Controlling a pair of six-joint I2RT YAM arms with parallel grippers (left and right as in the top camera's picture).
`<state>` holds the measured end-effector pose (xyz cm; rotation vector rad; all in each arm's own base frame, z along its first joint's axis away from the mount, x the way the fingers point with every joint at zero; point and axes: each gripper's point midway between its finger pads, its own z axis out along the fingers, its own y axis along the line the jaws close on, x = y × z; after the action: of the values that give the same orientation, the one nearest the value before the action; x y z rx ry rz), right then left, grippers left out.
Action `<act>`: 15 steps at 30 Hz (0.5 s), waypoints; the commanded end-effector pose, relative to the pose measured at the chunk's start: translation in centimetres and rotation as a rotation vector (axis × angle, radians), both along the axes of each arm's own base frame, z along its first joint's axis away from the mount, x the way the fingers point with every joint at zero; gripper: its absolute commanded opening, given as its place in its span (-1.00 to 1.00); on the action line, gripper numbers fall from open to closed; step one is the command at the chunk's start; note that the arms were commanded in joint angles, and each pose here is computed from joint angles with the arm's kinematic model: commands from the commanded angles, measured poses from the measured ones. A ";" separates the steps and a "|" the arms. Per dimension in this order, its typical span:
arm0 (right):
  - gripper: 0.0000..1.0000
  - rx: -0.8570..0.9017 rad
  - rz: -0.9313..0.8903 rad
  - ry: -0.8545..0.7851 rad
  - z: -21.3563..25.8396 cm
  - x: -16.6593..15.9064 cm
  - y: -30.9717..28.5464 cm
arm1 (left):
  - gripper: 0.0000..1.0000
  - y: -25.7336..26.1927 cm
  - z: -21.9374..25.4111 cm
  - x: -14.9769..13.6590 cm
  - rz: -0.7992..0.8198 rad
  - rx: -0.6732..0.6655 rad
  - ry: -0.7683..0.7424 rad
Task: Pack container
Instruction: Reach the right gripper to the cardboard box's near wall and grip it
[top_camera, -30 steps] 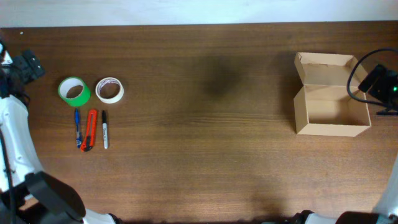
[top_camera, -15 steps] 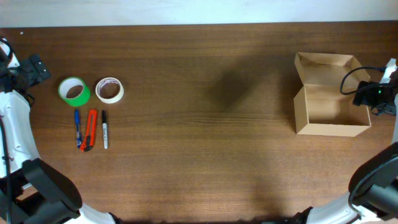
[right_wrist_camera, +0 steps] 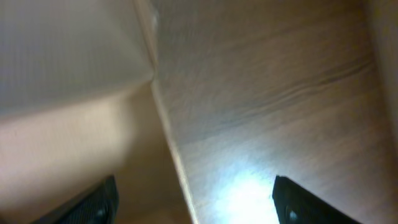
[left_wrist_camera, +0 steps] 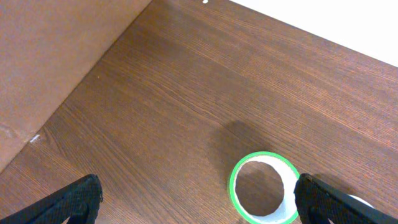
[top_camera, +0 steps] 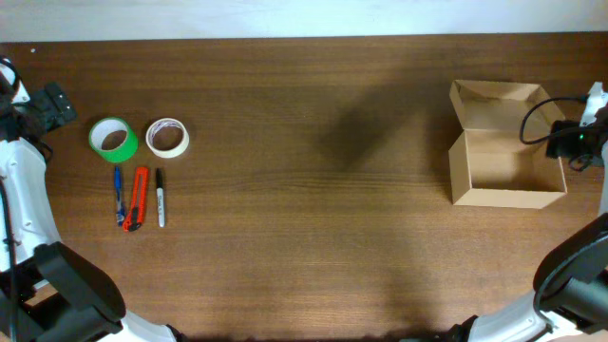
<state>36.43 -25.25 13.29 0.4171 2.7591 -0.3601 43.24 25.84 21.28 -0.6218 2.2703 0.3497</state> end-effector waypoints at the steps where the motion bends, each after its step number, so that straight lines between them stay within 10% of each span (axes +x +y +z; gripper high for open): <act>1: 0.61 0.036 0.048 0.060 -1.9 -0.2 0.3 | 0.99 0.2 0.2 0.3 -0.008 -0.001 -0.007; 15: 0.36 0.139 -0.034 0.133 -3.8 -1.9 1.8 | 0.99 0.2 0.2 0.3 -0.008 -0.001 -0.007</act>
<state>34.37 -23.62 9.79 0.4389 2.9238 -0.2478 43.24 25.83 21.25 -0.6219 2.2711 0.3495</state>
